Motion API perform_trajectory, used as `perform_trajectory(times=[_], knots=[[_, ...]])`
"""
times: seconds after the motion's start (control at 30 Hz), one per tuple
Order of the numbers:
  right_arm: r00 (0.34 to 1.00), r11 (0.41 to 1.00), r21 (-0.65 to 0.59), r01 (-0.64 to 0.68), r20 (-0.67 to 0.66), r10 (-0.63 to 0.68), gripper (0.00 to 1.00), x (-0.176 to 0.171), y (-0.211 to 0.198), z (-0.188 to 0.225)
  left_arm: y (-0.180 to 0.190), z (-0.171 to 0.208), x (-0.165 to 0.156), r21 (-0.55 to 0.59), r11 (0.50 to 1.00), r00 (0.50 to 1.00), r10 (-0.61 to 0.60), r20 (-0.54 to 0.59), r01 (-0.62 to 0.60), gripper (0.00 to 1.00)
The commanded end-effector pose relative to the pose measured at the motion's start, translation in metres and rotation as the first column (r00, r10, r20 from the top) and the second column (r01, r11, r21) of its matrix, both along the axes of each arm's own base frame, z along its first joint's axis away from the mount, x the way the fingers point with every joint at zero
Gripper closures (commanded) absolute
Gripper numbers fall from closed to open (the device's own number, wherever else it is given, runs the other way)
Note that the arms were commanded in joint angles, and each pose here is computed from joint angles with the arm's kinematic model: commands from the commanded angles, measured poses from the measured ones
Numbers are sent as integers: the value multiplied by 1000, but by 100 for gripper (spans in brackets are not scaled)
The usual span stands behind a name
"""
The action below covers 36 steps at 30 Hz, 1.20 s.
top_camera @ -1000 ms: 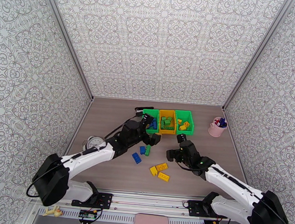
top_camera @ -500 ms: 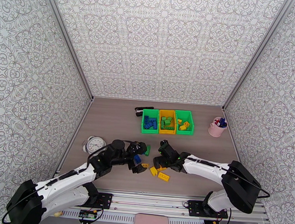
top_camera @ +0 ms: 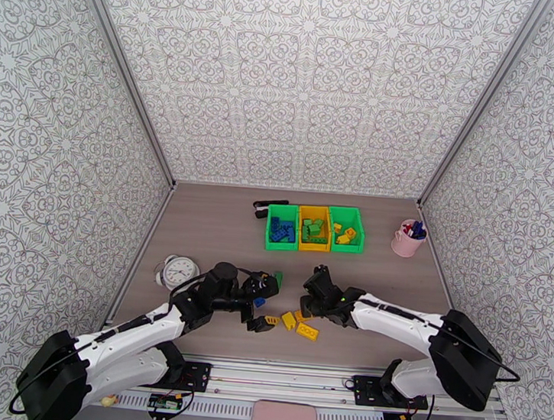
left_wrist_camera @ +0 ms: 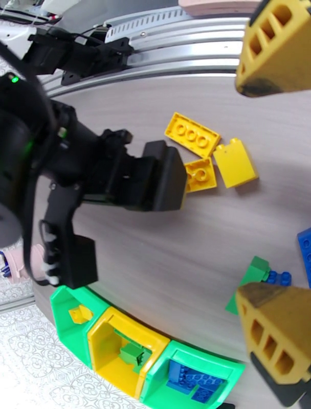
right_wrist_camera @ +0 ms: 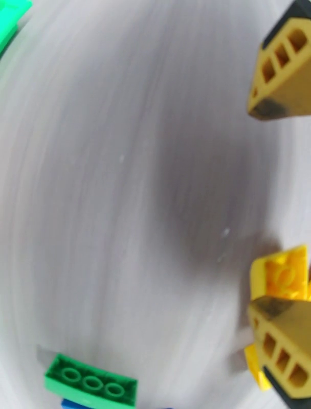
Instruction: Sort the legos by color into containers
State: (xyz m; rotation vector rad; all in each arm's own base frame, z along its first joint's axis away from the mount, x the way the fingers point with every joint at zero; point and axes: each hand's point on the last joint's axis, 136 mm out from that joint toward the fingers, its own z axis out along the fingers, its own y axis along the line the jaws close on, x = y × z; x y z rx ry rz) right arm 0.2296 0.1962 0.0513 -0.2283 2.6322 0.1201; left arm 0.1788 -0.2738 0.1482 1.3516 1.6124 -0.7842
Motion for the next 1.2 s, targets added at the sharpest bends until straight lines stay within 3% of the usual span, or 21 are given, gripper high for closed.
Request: perform_trajectory(times=[0.0, 0.27, 0.57, 0.87, 1.17], knots=[[999, 999, 38, -39, 26, 38, 5, -1, 7, 11, -2, 8, -1, -18, 999, 999, -26, 19, 27, 0], [990, 990, 25, -138, -35, 139, 3, -18, 26, -7, 0, 11, 1, -31, 999, 1000, -21, 24, 22, 0], [999, 998, -65, -9, -40, 7, 11, -15, -5, -19, 1, 9, 0, -30, 999, 999, -21, 24, 22, 0], [990, 989, -44, 138, -1, -138, 14, -8, -31, -11, 1, 8, 2, -28, 999, 999, -18, 34, 19, 0], [997, 997, 47, 54, 54, -57, 9, 2, 6, 16, 2, 10, 2, -47, 999, 998, -21, 53, 23, 0]])
